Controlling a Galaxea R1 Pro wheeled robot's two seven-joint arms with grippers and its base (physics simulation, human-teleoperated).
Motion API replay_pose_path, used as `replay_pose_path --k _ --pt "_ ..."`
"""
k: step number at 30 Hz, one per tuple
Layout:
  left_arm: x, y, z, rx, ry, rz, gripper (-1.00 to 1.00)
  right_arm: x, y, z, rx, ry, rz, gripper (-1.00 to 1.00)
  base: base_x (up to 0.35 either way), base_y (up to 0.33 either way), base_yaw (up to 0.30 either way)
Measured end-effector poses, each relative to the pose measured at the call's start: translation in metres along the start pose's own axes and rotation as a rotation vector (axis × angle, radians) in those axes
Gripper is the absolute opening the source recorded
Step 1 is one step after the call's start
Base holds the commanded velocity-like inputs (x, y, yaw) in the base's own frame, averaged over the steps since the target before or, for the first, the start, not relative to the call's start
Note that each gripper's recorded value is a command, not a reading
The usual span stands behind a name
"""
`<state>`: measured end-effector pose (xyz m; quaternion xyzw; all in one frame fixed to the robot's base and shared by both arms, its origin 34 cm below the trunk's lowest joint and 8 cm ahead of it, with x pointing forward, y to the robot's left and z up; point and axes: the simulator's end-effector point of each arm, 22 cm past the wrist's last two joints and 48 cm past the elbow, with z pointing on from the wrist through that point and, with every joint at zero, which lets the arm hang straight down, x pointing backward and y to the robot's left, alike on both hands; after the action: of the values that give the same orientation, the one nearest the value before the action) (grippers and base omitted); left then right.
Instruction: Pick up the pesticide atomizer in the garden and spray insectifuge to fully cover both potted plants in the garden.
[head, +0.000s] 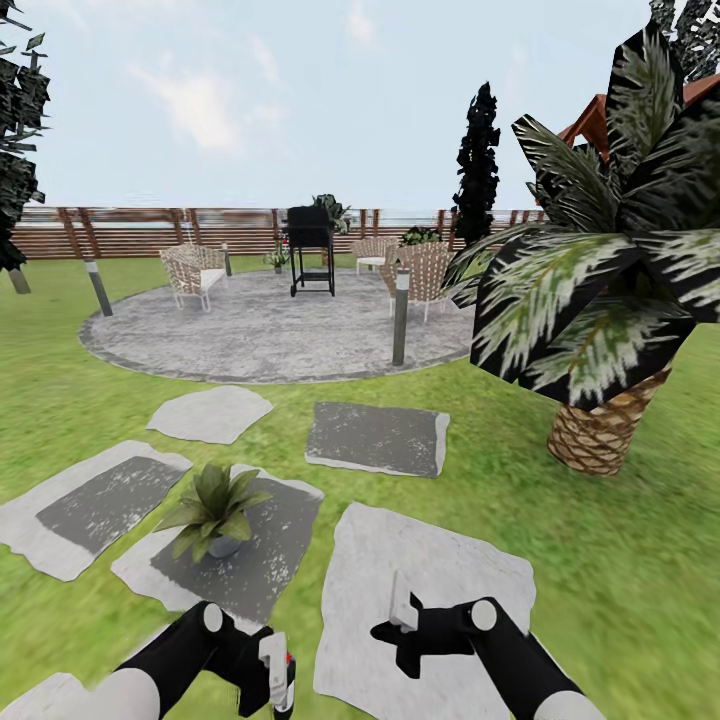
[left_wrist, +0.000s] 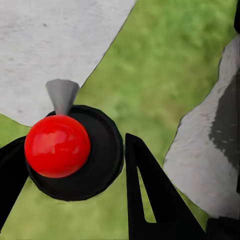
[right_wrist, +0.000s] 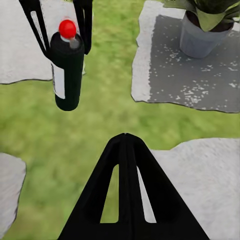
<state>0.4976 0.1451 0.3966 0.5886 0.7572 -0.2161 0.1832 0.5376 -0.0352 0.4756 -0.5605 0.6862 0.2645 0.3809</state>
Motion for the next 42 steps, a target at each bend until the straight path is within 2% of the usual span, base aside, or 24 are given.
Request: replay_pose_path --k 8,13,15,17,26,33,42 --pt "-0.026 -0.007 0.012 0.013 -0.025 0.007 -1.0 -0.023 0.001 0.01 -0.002 -0.036 -0.015 -1.0 0.0 0.0 0.0" --pt "-0.044 0.0 0.01 -0.009 -0.046 0.029 -1.0 -0.028 0.003 0.013 -0.005 -0.045 -0.016 -1.0 0.0 0.0 0.0" --pt "-0.065 -0.005 0.018 -0.001 -0.065 0.027 -1.0 -0.033 0.005 0.016 -0.008 -0.053 -0.017 -1.0 0.0 0.0 0.0" --pt "-0.071 -0.007 0.02 0.003 -0.072 0.032 -1.0 -0.033 0.004 0.016 -0.008 -0.053 -0.017 -1.0 0.0 0.0 0.0" --pt "-0.087 -0.012 0.025 0.01 -0.095 0.038 -1.0 -0.037 0.004 0.017 -0.007 -0.059 -0.022 -1.0 0.0 0.0 0.0" --pt "-0.1 -0.001 0.018 -0.022 -0.121 0.058 -1.0 -0.038 0.004 0.018 -0.007 -0.061 -0.022 -1.0 0.0 0.0 0.0" --pt "-0.112 -0.006 0.021 -0.01 -0.137 0.066 -1.0 -0.038 0.005 0.018 -0.007 -0.061 -0.021 -1.0 0.0 0.0 0.0"
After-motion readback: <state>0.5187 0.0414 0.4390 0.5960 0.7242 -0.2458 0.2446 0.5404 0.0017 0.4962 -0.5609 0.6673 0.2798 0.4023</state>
